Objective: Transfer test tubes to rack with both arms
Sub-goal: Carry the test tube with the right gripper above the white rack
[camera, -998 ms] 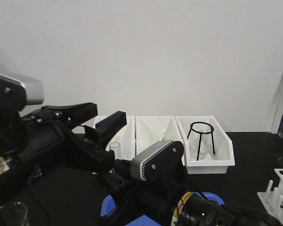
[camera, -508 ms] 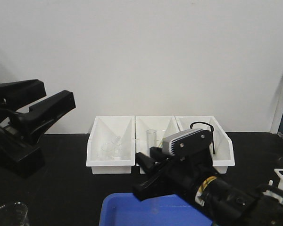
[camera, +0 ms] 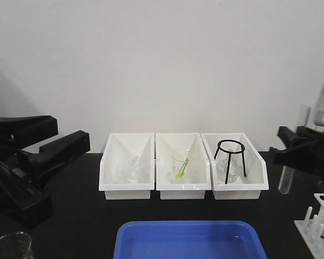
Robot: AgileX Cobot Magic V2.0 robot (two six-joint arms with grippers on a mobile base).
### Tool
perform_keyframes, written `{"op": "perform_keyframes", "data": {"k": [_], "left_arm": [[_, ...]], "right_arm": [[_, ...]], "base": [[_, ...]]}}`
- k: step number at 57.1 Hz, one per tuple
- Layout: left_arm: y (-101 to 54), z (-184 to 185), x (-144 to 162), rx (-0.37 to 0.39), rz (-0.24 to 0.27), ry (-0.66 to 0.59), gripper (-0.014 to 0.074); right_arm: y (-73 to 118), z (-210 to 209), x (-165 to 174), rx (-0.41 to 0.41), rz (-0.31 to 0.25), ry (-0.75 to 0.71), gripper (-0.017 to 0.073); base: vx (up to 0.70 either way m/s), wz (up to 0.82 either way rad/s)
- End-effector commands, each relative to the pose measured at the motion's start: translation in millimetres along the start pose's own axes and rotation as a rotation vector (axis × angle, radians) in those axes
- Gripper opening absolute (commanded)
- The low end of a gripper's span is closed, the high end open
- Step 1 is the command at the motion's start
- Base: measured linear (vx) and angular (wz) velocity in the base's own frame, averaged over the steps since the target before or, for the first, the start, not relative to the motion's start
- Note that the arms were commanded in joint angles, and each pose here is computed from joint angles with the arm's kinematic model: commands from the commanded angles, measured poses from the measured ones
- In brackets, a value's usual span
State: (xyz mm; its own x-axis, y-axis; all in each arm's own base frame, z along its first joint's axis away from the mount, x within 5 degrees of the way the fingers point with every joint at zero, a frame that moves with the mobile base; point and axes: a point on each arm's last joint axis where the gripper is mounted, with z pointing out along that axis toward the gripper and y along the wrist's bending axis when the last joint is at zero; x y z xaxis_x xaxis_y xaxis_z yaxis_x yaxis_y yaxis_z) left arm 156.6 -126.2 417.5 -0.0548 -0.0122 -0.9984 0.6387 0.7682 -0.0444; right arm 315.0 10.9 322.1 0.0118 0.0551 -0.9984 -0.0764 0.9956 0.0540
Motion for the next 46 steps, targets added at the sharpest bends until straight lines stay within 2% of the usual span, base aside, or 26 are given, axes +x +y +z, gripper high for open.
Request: {"op": "perform_keyframes", "data": {"k": [1,12,21,27,38,46], "left_arm": [[0.7,-7.5,-22.6,-0.013,-0.003,-0.126,0.0449],[0.6,-7.4,-22.1,-0.012,-0.003,-0.122,0.0449],[0.1,-7.1,-19.3,-0.006,-0.002,-0.091,0.0449],[-0.2,-6.7,-17.2,-0.002,-0.002,-0.068,0.0449],[0.0,-4.2,-15.3,-0.004,0.011,-0.055,0.0449],[0.5,-4.1,-14.9,-0.010,0.052,-0.053,0.0449]], "right_arm": [[-19.6,-10.5,-34.6,0.059,-0.022,-0.150,-0.0007],[-57.6,-20.5,-39.1,0.187,-0.046,-0.143,-0.0007],[-78.2,-24.1,-37.3,0.250,-0.069,-0.132,-0.0007],[-86.9,-21.3,-31.0,0.265,-0.080,-0.116,-0.0006],[-91.5,-8.3,-14.0,0.255,-0.086,-0.093,-0.0006],[-95.3,1.6,0.3,0.249,-0.088,-0.078,-0.0006]], "base": [[0.00,0.00],[0.00,0.00],[0.00,0.00],[0.00,0.00],[0.00,0.00],[0.00,0.00]]}}
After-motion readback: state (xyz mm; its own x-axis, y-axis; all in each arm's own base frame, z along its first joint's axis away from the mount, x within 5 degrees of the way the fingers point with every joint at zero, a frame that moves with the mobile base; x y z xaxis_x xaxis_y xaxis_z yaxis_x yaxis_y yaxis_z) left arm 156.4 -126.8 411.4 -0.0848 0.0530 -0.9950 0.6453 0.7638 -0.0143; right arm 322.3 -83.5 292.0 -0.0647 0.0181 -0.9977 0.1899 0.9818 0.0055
